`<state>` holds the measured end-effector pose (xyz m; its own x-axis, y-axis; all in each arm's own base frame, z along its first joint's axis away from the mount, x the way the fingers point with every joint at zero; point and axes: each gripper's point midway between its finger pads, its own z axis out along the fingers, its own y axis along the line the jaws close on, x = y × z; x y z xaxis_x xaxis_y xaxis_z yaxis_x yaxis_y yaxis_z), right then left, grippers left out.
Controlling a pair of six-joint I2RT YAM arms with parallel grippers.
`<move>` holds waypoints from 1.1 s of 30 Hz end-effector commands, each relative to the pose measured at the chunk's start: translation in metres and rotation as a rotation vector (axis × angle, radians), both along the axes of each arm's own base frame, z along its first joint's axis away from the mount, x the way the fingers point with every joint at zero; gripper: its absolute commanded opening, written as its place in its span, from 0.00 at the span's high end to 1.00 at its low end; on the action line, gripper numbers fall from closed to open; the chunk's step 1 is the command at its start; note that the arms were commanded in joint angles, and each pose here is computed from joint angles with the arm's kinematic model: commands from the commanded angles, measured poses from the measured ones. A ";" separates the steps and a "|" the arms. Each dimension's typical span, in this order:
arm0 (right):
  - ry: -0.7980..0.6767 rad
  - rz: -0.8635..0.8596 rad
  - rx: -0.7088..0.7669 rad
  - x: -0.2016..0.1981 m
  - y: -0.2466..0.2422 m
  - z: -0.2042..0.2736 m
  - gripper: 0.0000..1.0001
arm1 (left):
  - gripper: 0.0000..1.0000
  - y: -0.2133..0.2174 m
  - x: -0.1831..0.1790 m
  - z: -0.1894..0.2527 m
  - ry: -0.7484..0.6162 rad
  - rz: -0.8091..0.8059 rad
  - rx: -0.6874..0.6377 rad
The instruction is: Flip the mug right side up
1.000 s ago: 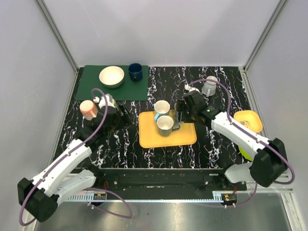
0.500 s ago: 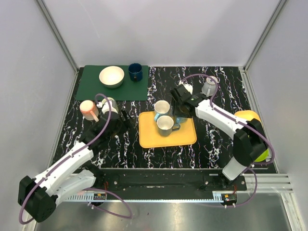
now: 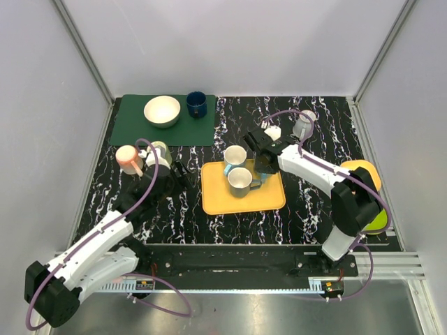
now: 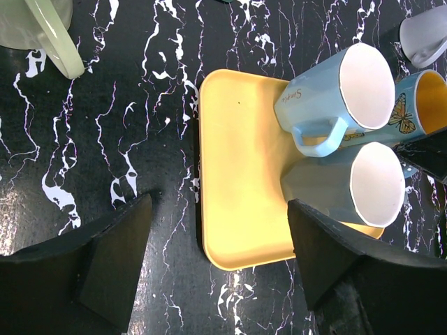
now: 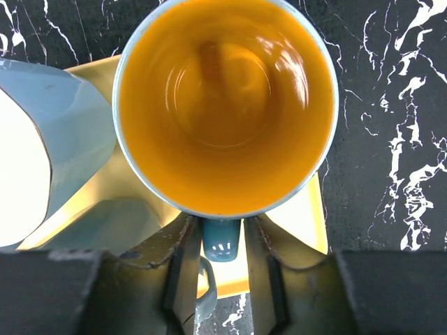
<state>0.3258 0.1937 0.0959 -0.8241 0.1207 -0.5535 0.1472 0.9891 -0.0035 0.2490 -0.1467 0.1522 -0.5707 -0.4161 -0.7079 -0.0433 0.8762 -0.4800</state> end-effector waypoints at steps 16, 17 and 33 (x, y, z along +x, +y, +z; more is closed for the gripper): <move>-0.139 0.012 0.025 -0.012 -0.022 0.041 1.00 | 0.22 -0.001 0.007 0.012 -0.052 0.007 -0.016; -0.141 0.017 0.032 -0.014 -0.022 0.044 1.00 | 0.22 -0.002 0.008 0.013 -0.054 0.008 -0.015; -0.232 0.067 0.157 -0.049 -0.035 0.093 1.00 | 0.23 -0.016 0.022 0.035 -0.084 0.003 -0.073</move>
<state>0.2716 0.1534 0.1566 -0.7579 0.1095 -0.6431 0.0754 0.9939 0.0804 0.2552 -0.1498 0.1513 -0.5752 -0.4133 -0.7059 -0.0521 0.8798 -0.4725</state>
